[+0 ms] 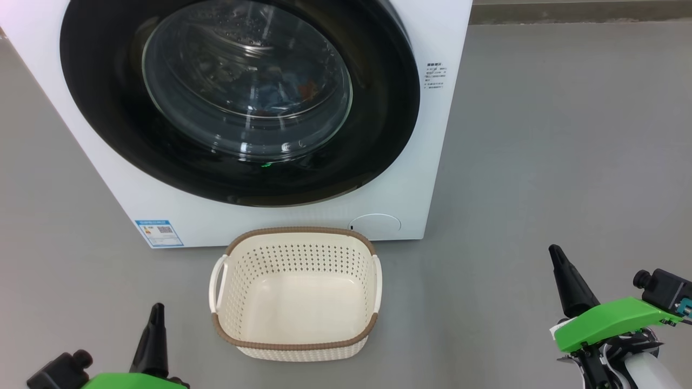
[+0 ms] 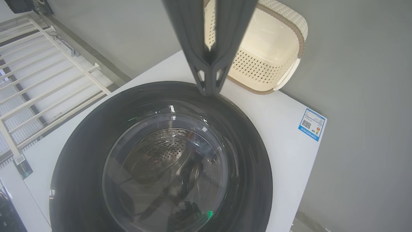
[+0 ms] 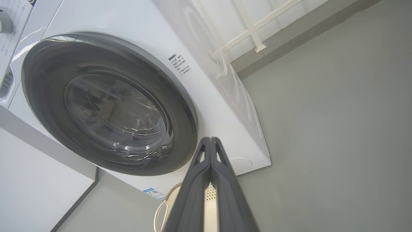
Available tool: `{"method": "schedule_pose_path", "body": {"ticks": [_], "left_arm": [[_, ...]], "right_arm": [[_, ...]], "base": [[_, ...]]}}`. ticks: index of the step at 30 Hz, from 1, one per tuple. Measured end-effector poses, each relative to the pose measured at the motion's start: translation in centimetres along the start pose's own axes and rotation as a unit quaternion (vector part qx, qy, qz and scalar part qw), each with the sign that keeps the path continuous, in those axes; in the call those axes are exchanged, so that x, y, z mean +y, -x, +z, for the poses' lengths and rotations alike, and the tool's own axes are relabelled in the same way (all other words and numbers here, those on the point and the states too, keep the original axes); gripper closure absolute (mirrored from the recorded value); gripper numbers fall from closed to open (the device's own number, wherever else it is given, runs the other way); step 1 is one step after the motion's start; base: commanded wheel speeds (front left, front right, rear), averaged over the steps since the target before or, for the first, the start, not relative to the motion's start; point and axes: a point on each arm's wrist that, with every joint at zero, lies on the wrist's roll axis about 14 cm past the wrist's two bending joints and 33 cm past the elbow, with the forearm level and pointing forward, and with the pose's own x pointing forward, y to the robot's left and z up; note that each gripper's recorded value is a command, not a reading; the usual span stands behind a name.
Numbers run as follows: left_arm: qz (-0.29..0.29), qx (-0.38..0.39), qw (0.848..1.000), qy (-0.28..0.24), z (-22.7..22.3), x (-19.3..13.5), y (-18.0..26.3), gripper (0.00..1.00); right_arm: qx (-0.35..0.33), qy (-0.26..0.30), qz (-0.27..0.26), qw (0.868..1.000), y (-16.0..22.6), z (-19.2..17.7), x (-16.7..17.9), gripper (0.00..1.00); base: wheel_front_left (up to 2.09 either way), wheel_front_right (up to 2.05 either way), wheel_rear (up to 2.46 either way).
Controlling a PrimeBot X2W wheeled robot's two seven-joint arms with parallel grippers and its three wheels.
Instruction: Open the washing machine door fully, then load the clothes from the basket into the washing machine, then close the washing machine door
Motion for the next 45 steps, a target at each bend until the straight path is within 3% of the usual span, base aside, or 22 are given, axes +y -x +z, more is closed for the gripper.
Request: {"method": "schedule_pose_path", "body": {"ticks": [22, 45], "left_arm": [[0.009, 0.001, 0.994, 0.107, 0.2, 0.1, 0.0, 1.00], [0.009, -0.005, 0.976, 0.215, 0.8, 0.1, 0.0, 1.00]], "right_arm": [[-0.011, -0.115, -0.018, 0.993, 0.2, 0.6, -0.4, 1.00], [-0.029, -0.231, -0.026, 0.972, 0.3, 1.4, -0.7, 1.00]], "base": [[0.00, 0.00, 0.00], [0.00, 0.00, 0.00]]}}
